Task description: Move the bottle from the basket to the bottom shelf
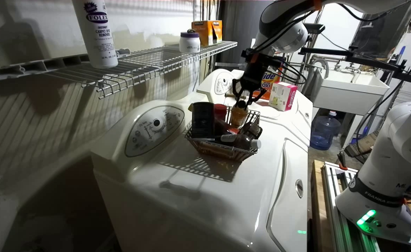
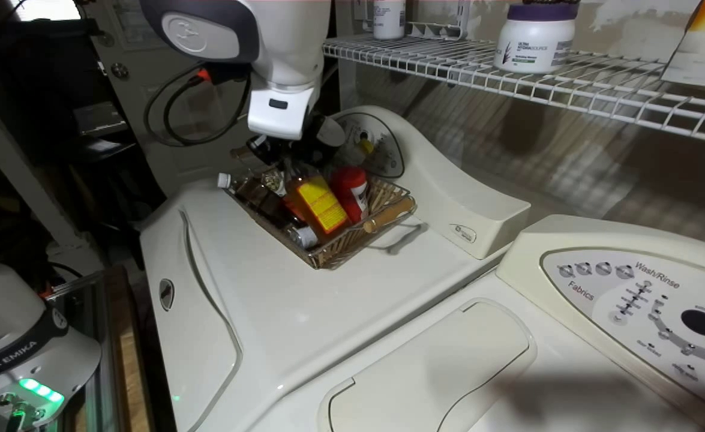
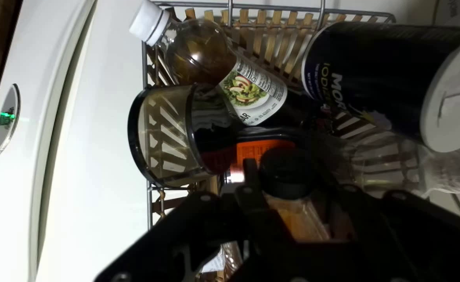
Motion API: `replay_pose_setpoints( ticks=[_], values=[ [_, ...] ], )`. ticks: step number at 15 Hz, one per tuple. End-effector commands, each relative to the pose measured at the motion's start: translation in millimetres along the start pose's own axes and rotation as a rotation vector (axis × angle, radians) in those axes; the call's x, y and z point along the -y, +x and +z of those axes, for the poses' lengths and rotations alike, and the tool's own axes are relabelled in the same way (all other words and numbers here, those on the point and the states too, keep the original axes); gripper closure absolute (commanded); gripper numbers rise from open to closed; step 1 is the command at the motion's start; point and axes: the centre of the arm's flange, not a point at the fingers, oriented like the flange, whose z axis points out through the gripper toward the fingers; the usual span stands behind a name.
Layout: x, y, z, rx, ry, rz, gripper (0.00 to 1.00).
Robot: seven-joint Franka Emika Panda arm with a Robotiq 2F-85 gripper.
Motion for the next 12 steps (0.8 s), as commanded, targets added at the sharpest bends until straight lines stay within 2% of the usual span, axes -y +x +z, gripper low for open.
replay_pose_setpoints(
  ticks=[1,6,8,9,12],
  values=[
    [-4.5,-12.9,-44.2,0.061,0.074,-0.006,0.9],
    [-4.3,-29.2,-78.6,0.127,0.155,-0.021,0.9],
    [-2.5,-35.4,-86.0,0.144,0.164,-0.028,0.9],
    [-5.6,-23.5,-63.0,0.102,0.124,-0.004,0.65],
    [-5.3,-27.4,-68.8,0.108,0.131,-0.012,0.65]
  ],
)
